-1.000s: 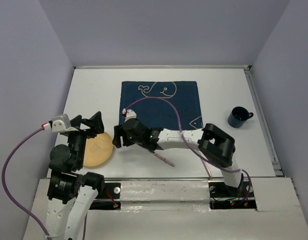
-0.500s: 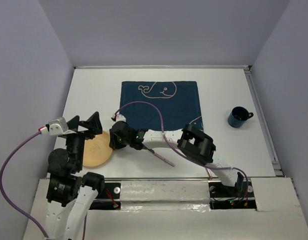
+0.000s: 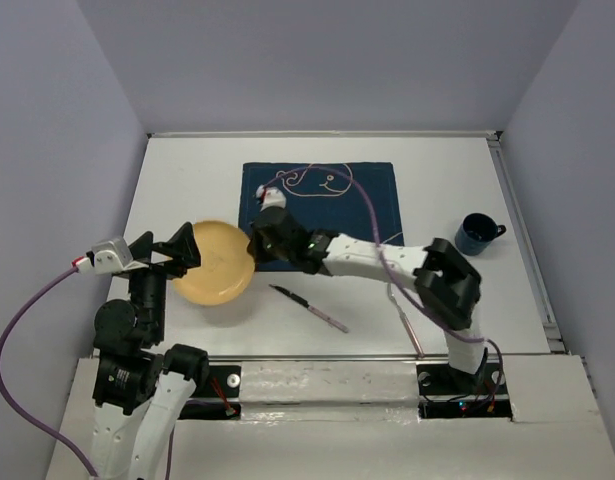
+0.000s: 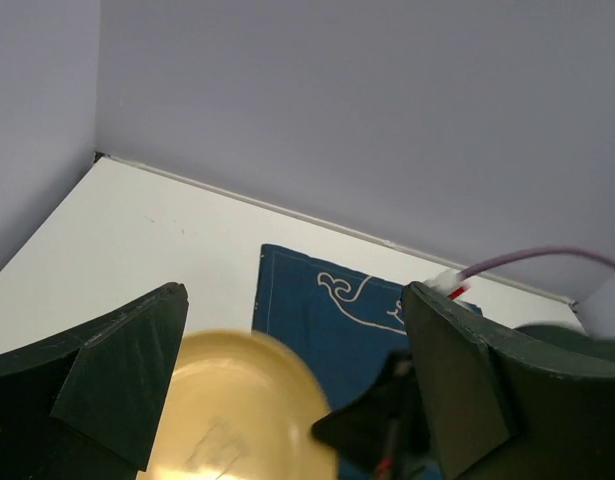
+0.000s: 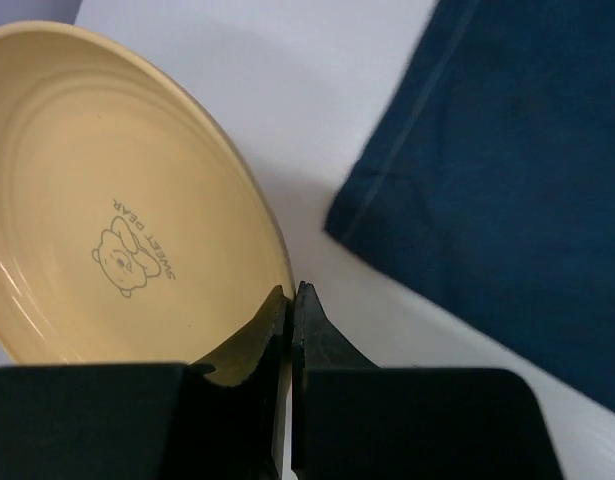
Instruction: Set the dinner table for one person
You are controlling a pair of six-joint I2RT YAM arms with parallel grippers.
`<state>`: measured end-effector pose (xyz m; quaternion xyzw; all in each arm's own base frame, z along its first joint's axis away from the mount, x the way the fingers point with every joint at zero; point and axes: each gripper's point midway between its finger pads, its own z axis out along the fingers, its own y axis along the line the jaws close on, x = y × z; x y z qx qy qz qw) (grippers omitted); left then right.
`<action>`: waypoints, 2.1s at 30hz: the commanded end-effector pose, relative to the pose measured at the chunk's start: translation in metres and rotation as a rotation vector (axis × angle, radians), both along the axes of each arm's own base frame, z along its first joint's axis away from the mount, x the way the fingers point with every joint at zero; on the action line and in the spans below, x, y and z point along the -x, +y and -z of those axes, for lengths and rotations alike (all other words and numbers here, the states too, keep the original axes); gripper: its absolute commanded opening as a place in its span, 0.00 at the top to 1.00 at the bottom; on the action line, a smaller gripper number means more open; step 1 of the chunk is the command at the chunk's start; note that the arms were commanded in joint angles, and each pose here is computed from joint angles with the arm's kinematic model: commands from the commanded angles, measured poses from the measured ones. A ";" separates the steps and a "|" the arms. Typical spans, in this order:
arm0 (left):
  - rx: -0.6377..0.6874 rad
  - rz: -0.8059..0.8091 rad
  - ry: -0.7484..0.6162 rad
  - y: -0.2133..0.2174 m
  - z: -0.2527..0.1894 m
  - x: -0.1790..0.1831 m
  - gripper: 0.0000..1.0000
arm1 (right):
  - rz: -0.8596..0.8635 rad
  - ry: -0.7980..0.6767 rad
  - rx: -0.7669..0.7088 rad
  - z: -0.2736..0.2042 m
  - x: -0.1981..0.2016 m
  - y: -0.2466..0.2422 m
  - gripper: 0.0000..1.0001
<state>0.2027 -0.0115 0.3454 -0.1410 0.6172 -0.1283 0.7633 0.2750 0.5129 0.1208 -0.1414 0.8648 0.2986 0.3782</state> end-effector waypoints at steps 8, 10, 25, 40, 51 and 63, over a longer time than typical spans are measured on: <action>-0.010 0.024 -0.042 -0.005 -0.010 -0.002 0.01 | 0.375 -0.042 -0.029 -0.056 -0.146 -0.210 1.00; -0.015 0.035 -0.031 -0.007 -0.007 -0.004 0.01 | 0.419 -0.009 -0.017 -0.042 -0.156 -0.236 1.00; -0.024 0.066 -0.014 -0.014 -0.004 -0.006 0.01 | 0.453 0.140 0.026 0.022 -0.170 -0.276 1.00; -0.019 0.083 -0.031 -0.016 -0.007 -0.002 0.01 | 0.386 0.175 0.036 0.036 -0.176 -0.267 0.71; -0.018 0.185 -0.038 -0.036 -0.008 0.003 0.01 | 0.510 -0.006 0.110 -0.042 -0.163 -0.321 0.35; -0.029 0.357 -0.025 -0.071 -0.006 0.013 0.01 | 1.076 -0.037 0.291 -0.066 -0.055 -0.540 0.41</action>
